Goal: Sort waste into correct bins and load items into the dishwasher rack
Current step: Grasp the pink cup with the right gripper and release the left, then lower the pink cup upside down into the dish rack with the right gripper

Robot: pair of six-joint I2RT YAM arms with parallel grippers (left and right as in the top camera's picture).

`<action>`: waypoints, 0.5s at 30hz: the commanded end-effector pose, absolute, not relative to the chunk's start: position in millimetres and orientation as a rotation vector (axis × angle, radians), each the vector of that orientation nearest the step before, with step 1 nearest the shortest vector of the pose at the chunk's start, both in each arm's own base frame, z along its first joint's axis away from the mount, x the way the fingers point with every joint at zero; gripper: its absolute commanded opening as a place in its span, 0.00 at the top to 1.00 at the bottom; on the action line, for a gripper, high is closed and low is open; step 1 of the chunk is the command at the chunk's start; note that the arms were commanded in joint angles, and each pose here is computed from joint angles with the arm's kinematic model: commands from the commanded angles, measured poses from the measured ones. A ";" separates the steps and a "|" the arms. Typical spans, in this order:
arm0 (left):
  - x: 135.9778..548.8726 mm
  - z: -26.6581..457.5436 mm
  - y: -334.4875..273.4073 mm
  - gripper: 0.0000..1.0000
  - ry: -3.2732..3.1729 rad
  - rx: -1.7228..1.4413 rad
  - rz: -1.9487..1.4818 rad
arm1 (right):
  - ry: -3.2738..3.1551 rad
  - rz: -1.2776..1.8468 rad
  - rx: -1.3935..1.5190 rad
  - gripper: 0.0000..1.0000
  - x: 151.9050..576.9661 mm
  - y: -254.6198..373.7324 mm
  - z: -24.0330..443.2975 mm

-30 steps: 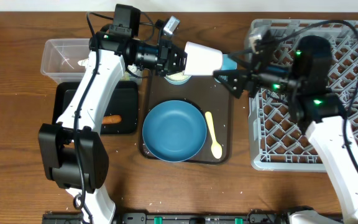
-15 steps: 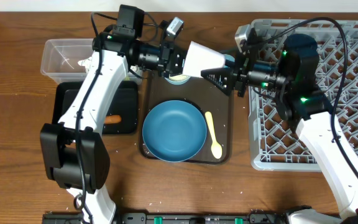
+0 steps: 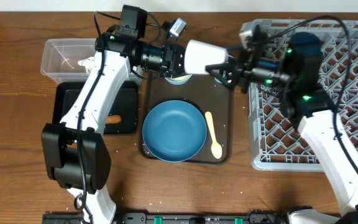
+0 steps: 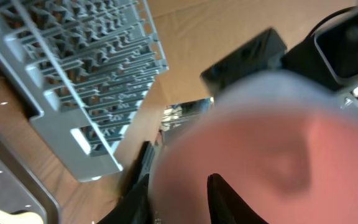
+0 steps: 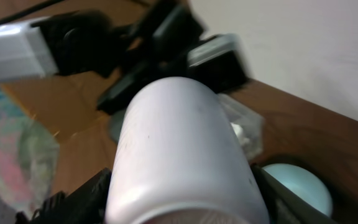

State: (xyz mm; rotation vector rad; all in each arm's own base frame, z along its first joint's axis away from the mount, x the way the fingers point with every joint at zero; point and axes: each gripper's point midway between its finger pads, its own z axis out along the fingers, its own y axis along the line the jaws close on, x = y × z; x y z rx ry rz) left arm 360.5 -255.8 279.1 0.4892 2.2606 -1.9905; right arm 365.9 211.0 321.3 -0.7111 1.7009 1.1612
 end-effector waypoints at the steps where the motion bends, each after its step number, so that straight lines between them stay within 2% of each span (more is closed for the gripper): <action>1: 365.5 271.2 -256.3 0.70 2.293 0.494 -1.902 | 1.750 1.106 -0.539 0.54 389.6 171.0 326.8; 3: 368.2 266.7 -255.6 0.70 2.314 0.484 -1.863 | 1.783 1.091 -0.465 0.51 395.8 150.4 323.8; 10: 377.1 252.2 -252.2 0.70 2.380 0.451 -1.735 | 1.883 1.031 -0.273 0.52 398.3 98.9 313.5; 15: 389.7 229.8 -243.1 0.70 2.478 0.391 -1.533 | 2.042 0.785 0.028 0.52 396.9 50.6 289.5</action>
